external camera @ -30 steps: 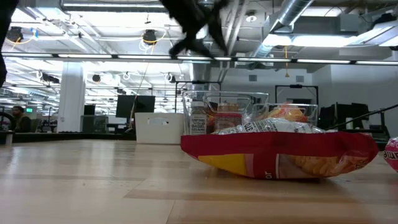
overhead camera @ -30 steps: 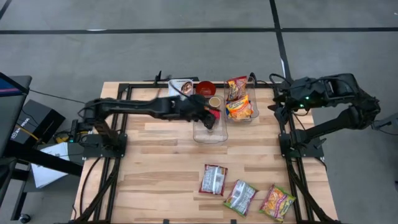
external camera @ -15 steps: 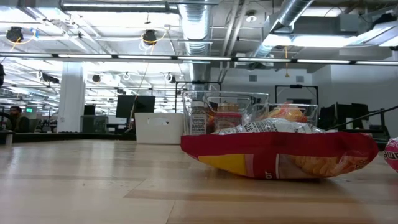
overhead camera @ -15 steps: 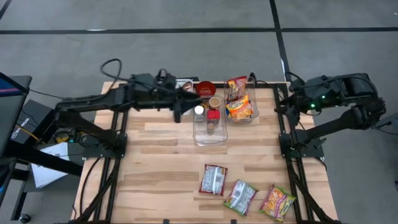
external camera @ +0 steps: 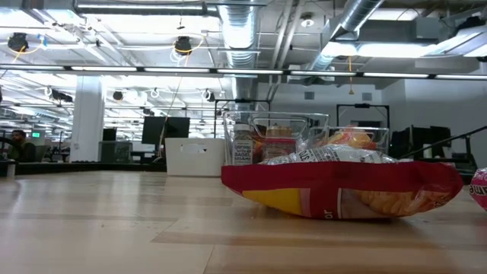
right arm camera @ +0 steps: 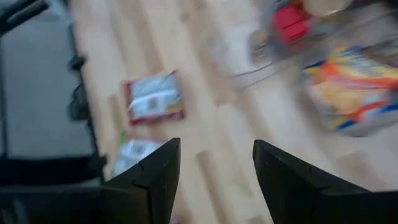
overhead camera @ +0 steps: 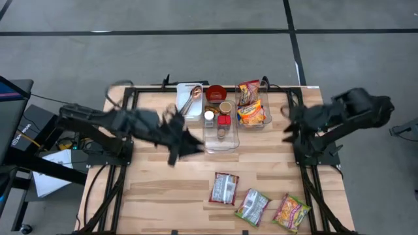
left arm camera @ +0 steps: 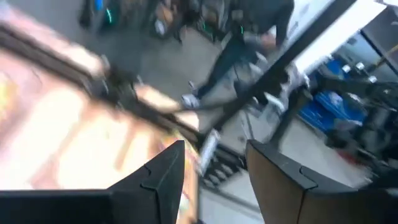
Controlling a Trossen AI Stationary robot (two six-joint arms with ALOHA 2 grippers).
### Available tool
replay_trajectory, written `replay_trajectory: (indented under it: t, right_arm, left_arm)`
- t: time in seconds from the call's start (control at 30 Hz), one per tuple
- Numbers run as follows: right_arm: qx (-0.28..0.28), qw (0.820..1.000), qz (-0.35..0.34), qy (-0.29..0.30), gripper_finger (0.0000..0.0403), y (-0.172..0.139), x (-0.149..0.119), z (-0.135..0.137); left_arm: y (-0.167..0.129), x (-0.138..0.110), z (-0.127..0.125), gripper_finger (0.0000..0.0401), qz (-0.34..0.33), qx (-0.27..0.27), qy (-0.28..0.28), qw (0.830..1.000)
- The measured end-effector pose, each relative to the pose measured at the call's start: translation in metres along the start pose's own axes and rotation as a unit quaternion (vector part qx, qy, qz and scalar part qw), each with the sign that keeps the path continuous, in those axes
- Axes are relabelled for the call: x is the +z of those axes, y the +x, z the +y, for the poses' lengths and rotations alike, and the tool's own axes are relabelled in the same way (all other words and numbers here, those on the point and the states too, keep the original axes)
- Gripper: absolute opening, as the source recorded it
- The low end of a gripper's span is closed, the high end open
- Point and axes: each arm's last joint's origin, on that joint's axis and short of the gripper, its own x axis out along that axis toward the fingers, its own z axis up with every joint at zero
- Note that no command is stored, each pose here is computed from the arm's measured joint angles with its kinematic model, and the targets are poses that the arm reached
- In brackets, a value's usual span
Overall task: Pick & Place Food Item
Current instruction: Put the right green noodle pack into the right transparent bin
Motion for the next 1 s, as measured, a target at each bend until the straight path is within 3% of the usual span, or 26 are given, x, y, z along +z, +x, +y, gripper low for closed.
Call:
replay_trajectory:
  t: [0.13, 0.23, 0.5, 0.7, 0.83, 1.0]
  right_arm:
    - [0.043, 0.998, 0.048, -0.015, 0.0195, 0.027, -0.018, 0.016]
    - [0.070, 0.993, 0.089, 0.010, 0.0195, 0.051, -0.034, 0.026]
    - [0.076, 0.964, 0.233, 0.103, 0.0195, 0.107, -0.090, 0.050]
    - [0.053, 0.937, 0.321, 0.124, 0.0195, 0.140, -0.125, 0.057]
    - [0.015, 0.930, 0.349, 0.118, 0.0195, 0.157, -0.146, 0.055]
    - [-0.001, 0.905, 0.409, 0.115, 0.0195, 0.174, -0.170, 0.053]
  left_arm:
    - [0.011, -0.034, -0.012, 0.0165, 0.035, 0.005, -0.039, 0.999]
    - [0.014, -0.053, -0.018, 0.0163, 0.032, 0.011, -0.047, 0.998]
    - [0.020, -0.079, -0.010, 0.0165, 0.056, 0.029, 0.001, 0.998]
    - [0.008, -0.080, -0.009, 0.0165, 0.090, 0.022, 0.061, 0.994]
    - [-0.008, -0.071, -0.013, 0.0166, 0.074, 0.004, 0.106, 0.992]
    - [-0.031, -0.060, -0.014, 0.0166, 0.054, 0.000, 0.137, 0.989]
